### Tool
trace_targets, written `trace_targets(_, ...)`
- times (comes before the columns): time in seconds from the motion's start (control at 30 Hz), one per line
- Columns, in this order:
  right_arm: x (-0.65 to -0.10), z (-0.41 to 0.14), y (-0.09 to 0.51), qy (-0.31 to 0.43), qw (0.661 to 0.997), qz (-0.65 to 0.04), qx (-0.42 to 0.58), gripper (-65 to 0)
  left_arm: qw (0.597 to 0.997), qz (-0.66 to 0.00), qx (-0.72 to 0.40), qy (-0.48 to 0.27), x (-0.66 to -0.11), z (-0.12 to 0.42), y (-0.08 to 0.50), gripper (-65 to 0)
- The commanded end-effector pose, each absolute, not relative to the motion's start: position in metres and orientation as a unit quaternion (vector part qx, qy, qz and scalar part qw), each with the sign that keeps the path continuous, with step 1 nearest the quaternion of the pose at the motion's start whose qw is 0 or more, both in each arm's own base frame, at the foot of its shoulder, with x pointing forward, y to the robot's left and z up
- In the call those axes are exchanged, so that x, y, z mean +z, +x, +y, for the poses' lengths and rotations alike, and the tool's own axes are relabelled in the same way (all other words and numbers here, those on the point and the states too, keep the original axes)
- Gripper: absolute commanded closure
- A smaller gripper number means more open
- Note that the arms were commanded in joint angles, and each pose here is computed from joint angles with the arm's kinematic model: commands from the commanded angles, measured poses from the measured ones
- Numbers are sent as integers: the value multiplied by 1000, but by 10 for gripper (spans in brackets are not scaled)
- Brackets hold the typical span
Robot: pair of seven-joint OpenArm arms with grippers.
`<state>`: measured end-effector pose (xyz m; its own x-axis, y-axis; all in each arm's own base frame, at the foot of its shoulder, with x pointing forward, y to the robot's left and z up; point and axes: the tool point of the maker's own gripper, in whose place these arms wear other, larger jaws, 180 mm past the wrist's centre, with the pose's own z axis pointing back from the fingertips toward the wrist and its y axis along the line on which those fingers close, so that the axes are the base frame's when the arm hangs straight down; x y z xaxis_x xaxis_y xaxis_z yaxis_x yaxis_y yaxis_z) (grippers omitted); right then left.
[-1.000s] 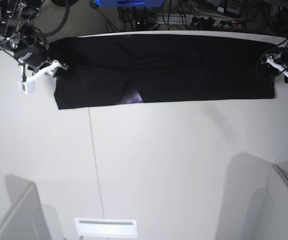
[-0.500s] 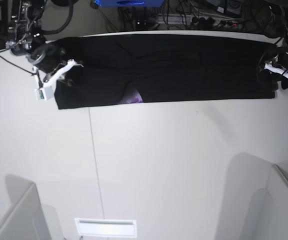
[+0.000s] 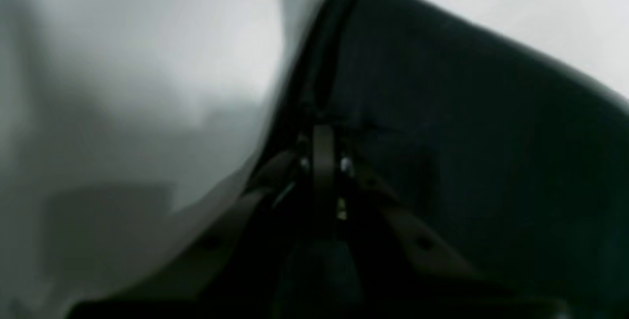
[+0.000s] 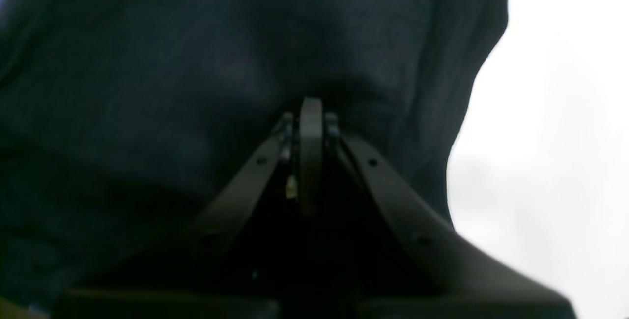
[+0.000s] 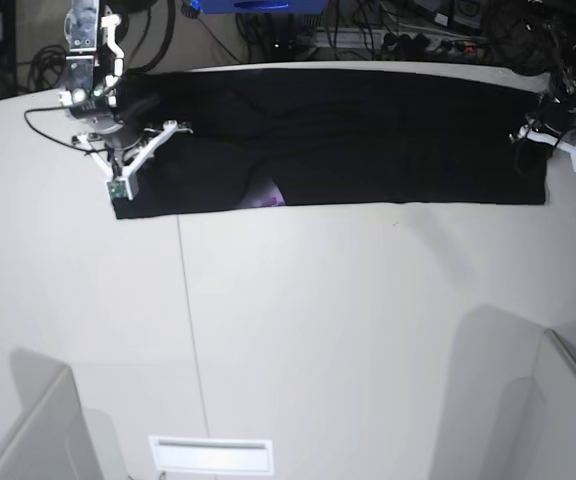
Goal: Fold the T-shirt properly
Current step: 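Grasp the strip's folded edge with both grippers and slide it across the table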
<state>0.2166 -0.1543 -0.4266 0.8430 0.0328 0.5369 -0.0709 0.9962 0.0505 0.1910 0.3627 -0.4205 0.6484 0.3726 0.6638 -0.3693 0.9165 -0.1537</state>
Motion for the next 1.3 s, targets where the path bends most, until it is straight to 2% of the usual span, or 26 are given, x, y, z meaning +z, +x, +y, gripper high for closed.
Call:
trace_targets(0.0, -424, -158, 225, 30, 956, -289, 28, 0, 918, -345, 195, -3, -427, 362, 191, 0)
trace_targets(0.1, -438, -164, 230, 29, 961, -274, 21, 0, 923, -332, 194, -9, -439, 358, 198, 0)
trace_targets(0.3, -449, -170, 263, 29, 957, -288, 9, 0, 937, -305, 165, 47, -454, 370, 218, 0)
trace_targets(0.63, -457, -199, 324, 14, 959, -282, -9, 0, 932, -319, 164, 58, -447, 372, 283, 0)
trace_targets(0.8, -439, -202, 348, 11, 953, -303, -6, 0, 923, -345, 159, 62, -427, 375, 310, 0)
trace_targets(1.07, -376, -189, 364, 7, 921, -390, 20, 0, 906, -392, 133, 89, -374, 379, 326, 0)
trace_targets(1.27, -332, -175, 361, 6, 907, -419, 37, 0, 884, -439, 90, 133, -310, 372, 326, 0)
